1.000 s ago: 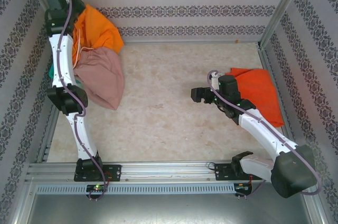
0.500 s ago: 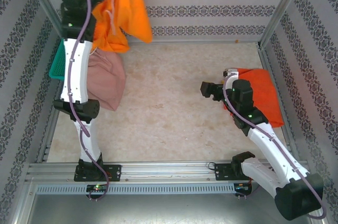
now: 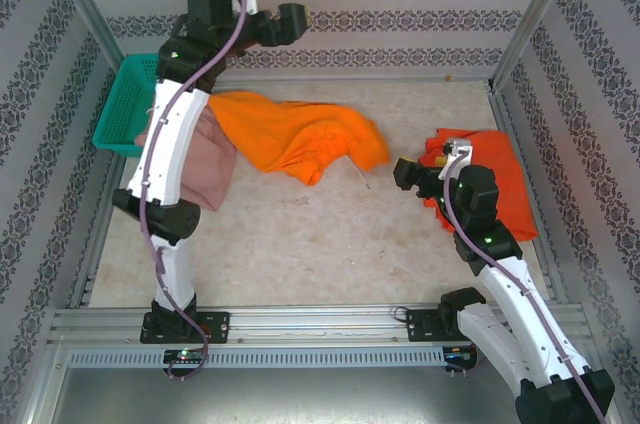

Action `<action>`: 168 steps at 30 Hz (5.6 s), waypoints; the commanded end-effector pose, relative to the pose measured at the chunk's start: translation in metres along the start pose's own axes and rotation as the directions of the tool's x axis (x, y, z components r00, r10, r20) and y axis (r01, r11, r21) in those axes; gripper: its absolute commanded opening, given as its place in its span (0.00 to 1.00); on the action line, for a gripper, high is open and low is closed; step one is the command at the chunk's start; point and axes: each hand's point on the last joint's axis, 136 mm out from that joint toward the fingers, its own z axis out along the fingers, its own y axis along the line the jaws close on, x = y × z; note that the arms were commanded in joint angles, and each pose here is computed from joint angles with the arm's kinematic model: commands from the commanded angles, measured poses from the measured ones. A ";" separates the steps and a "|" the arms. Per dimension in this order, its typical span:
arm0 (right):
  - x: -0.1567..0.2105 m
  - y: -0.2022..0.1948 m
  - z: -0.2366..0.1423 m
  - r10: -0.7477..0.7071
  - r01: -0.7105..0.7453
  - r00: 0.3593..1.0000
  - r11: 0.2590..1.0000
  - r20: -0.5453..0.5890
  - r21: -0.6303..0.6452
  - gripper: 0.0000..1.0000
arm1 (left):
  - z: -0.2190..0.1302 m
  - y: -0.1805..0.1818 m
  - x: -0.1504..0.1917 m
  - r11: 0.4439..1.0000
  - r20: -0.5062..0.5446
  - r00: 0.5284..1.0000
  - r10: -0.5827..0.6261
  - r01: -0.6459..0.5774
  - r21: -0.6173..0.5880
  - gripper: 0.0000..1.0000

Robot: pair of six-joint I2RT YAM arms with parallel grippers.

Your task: Fold and stack the shorts

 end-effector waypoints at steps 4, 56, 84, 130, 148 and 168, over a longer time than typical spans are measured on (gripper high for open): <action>0.023 0.001 0.007 0.027 -0.030 0.997 0.999 -0.065 -0.038 0.98 | -0.115 0.142 0.039 0.866 -0.020 0.996 -0.088 0.067 -0.495 1.00; 0.030 0.000 0.021 0.047 -0.050 0.993 0.998 -0.105 -0.033 0.97 | -0.118 0.277 -0.055 0.764 0.496 0.772 -0.398 0.578 -0.286 0.00; 0.037 0.022 0.055 0.007 -0.024 0.982 0.996 -0.189 -0.090 0.96 | -0.091 0.335 -0.074 0.694 0.425 0.904 -0.055 0.340 -0.634 1.00; 0.057 0.202 0.173 -0.554 0.458 0.720 0.832 -0.418 -0.313 0.00 | -0.135 0.150 0.213 0.855 0.156 0.917 -0.366 0.398 -0.333 1.00; -0.135 0.139 0.095 0.016 -0.083 0.966 0.964 -0.257 -0.252 0.00 | -0.152 0.107 0.160 0.894 0.271 0.876 -0.399 0.437 -0.096 0.95; 0.035 -0.029 0.167 0.199 -0.121 0.795 0.978 -0.573 0.172 0.05 | -0.070 -0.037 0.393 0.992 -0.551 0.826 0.117 -0.076 0.096 0.65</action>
